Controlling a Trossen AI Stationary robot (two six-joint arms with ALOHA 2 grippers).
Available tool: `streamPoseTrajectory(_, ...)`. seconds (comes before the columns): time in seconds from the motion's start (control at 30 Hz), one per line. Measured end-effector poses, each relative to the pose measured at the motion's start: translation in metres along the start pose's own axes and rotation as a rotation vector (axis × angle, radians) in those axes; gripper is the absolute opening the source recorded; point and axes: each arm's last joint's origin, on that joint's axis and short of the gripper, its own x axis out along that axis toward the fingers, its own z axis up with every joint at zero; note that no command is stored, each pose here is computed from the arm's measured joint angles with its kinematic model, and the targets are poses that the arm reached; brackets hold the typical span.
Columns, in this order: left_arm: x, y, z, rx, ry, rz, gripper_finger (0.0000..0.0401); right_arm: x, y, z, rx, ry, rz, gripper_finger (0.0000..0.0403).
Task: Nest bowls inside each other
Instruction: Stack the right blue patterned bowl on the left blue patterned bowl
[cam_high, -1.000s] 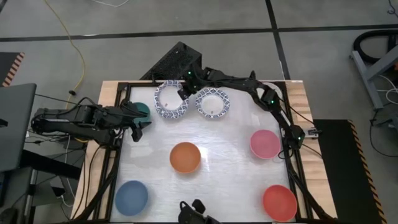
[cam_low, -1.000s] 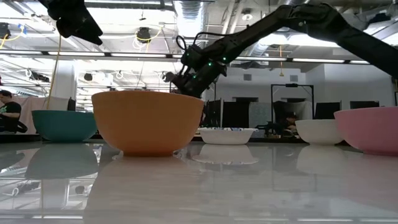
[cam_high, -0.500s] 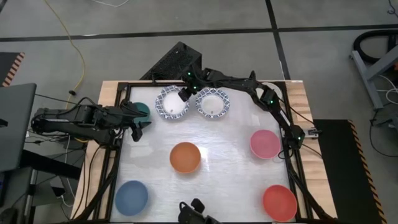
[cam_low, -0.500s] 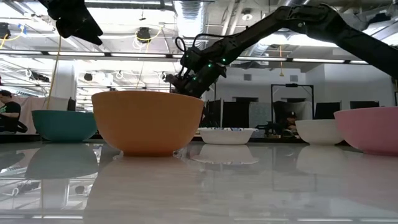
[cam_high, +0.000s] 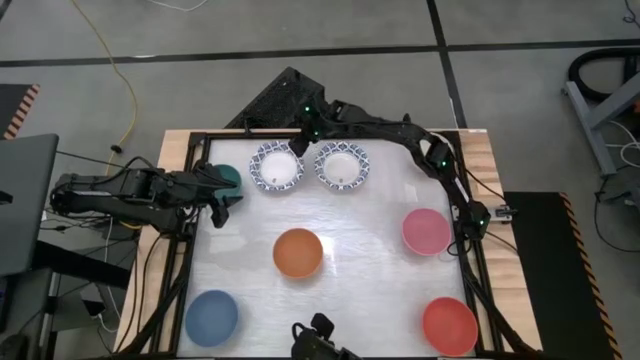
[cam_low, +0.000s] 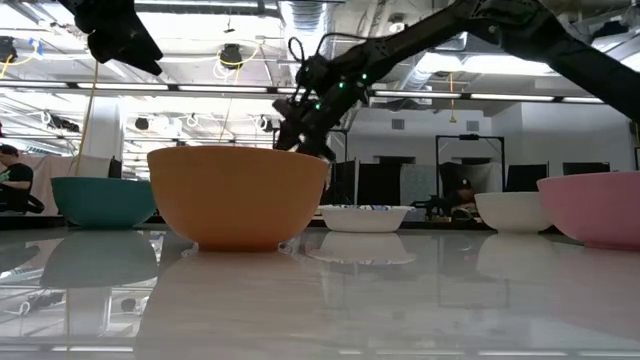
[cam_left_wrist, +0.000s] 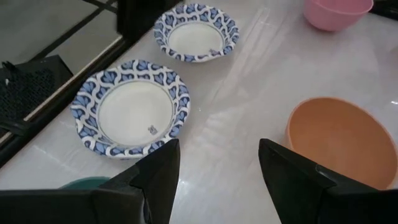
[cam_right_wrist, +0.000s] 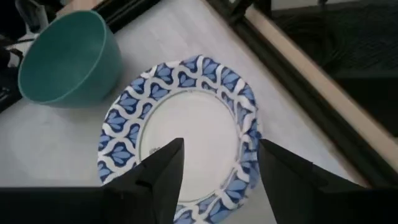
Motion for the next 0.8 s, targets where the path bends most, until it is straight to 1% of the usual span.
streamPoseTrajectory(0.13, 0.000, 0.000, 0.000, -0.007, 0.007, -0.011, 0.0208, -0.021, 0.002, 0.007, -0.055, -0.008, -0.078, 0.0223)
streamPoseTrajectory(0.23, 0.000, 0.000, -0.001, -0.005, 0.014, -0.017, 0.0208, -0.042, 0.007, 0.005, -0.130, 0.053, -0.213, 0.0223)
streamPoseTrajectory(0.3, 0.000, 0.000, -0.001, -0.004, 0.017, -0.016, 0.0208, -0.059, 0.014, -0.001, -0.185, 0.135, -0.293, 0.0223)
streamPoseTrajectory(0.37, 0.000, -0.001, -0.001, -0.001, 0.020, -0.023, 0.0208, -0.075, 0.025, -0.008, -0.231, 0.232, -0.334, 0.0223)
streamPoseTrajectory(0.47, 0.000, -0.001, -0.002, 0.025, 0.032, -0.054, 0.0208, -0.093, 0.046, -0.025, -0.275, 0.395, -0.336, 0.0223)
streamPoseTrajectory(0.53, 0.000, -0.003, -0.002, 0.047, 0.039, -0.083, 0.0208, -0.103, 0.068, -0.035, -0.326, 0.462, -0.341, 0.0223)
streamPoseTrajectory(0.63, -0.002, -0.005, -0.001, 0.077, 0.024, -0.113, 0.0208, -0.121, 0.104, -0.046, -0.435, 0.482, -0.377, 0.0220)
streamPoseTrajectory(0.7, -0.005, -0.005, -0.001, 0.081, 0.004, -0.133, 0.0208, -0.129, 0.124, -0.053, -0.493, 0.466, -0.374, 0.0218)
streamPoseTrajectory(0.8, -0.012, -0.004, -0.002, 0.086, -0.019, -0.164, 0.0208, -0.131, 0.140, -0.071, -0.571, 0.463, -0.341, 0.0215)
